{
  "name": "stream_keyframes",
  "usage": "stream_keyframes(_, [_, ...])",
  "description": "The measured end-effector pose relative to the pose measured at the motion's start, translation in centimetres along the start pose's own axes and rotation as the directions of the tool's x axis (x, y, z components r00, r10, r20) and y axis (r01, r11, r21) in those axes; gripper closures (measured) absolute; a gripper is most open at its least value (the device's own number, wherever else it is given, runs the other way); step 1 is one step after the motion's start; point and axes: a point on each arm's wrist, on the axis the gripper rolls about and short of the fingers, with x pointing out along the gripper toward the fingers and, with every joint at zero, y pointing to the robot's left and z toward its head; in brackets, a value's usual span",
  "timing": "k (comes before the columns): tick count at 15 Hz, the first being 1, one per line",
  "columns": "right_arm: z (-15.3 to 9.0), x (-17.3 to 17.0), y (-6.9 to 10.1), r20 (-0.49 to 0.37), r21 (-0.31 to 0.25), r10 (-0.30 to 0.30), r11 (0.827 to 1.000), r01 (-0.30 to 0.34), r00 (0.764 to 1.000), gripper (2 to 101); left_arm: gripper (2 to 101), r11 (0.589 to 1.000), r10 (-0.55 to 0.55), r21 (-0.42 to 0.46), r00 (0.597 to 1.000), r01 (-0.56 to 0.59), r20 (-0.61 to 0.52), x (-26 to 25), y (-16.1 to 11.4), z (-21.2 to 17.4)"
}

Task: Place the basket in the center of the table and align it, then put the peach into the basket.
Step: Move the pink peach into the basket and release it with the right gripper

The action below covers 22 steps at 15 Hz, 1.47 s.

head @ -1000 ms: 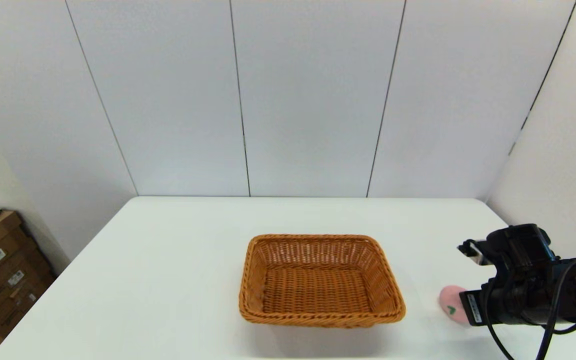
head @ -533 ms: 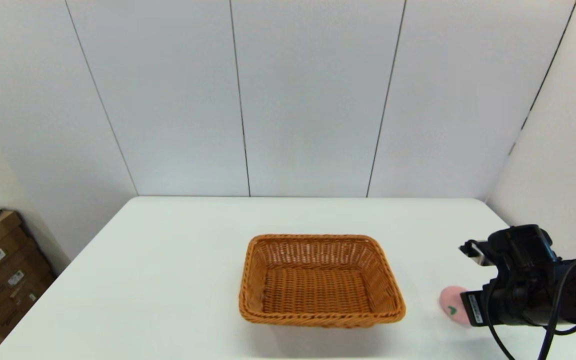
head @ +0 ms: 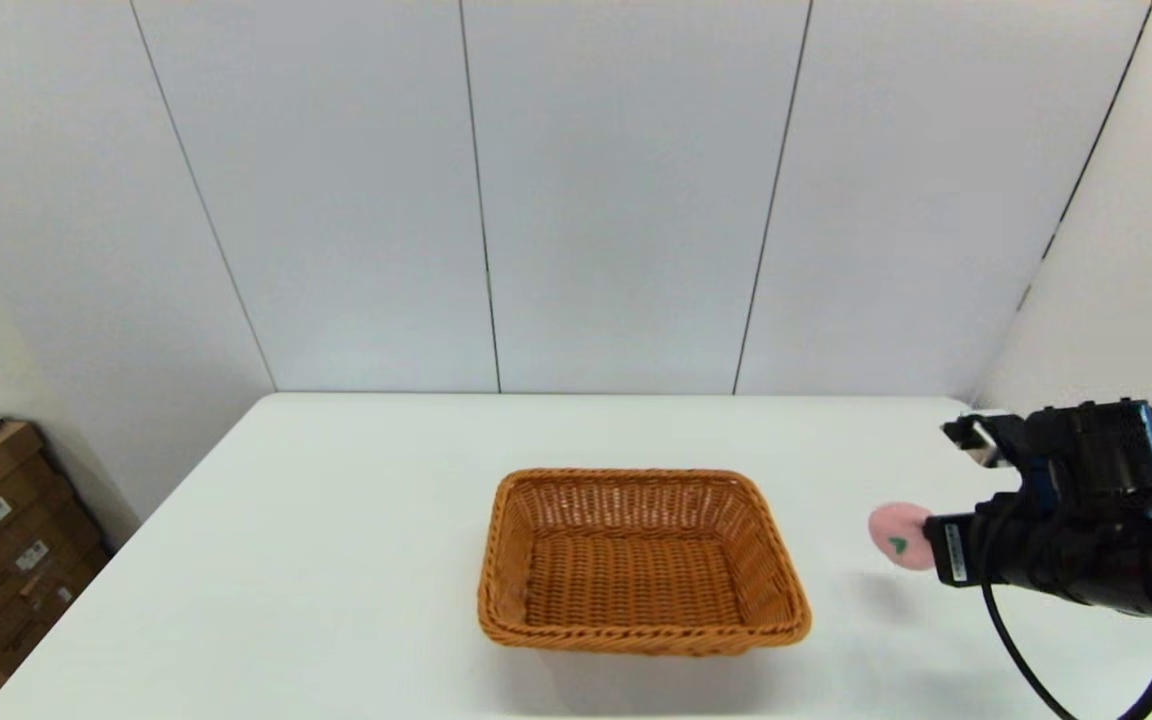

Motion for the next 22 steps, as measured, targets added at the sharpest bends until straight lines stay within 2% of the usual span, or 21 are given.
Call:
stream_keyframes(3, [1.2,-1.7,2.4,0.111,-0.052,0.076,0.996,-0.071,0.991,99.3,5.4,1.0,0.001,0.0,1.0,-0.001,0.0,0.0,0.0,0.0])
stream_keyframes(5, [1.8,-3.0,4.9,0.179,-0.103,0.165,0.984,-0.149,0.97,99.3,5.4,1.0,0.0,0.0,1.0,0.0,0.001,0.0,0.0,0.0])
stream_keyframes(6, [1.9,-3.7,6.4,0.194,-0.139,0.216,0.972,-0.191,0.957,99.3,5.4,1.0,0.0,0.0,1.0,0.0,0.0,0.0,0.0,0.0])
stream_keyframes(8, [1.9,-4.8,9.4,0.202,-0.219,0.322,0.935,-0.278,0.925,99.3,5.4,1.0,0.0,0.0,1.0,0.0,0.0,0.0,0.0,0.0])
stream_keyframes(10, [1.6,-5.0,11.8,0.183,-0.275,0.387,0.903,-0.331,0.904,99.3,5.4,1.0,0.0,0.0,1.0,0.0,0.001,0.0,0.0,0.0])
stream_keyframes(14, [1.1,-3.1,14.7,0.114,-0.324,0.422,0.872,-0.368,0.9,99.3,5.4,1.0,0.0,-0.001,1.0,0.0,0.001,0.0,0.0,0.0])
stream_keyframes(17, [1.3,-2.0,16.7,0.092,-0.35,0.444,0.852,-0.389,0.891,99.3,5.4,1.0,0.0,-0.001,1.0,0.0,0.0,0.0,0.0,0.0])
stream_keyframes(18, [1.4,-1.7,17.3,0.086,-0.357,0.446,0.849,-0.39,0.891,99.3,5.4,1.0,0.0,-0.001,1.0,0.0,0.0,0.0,0.0,0.0])
stream_keyframes(20, [1.3,-0.9,18.7,0.069,-0.373,0.42,0.852,-0.367,0.905,99.3,5.4,1.0,0.0,-0.001,1.0,0.0,0.001,0.0,0.0,0.0])
stream_keyframes(22, [0.8,-0.2,20.0,0.053,-0.39,0.411,0.848,-0.361,0.91,77.3,5.4,1.0,0.0,-0.001,1.0,0.0,0.001,0.0,0.0,0.0])
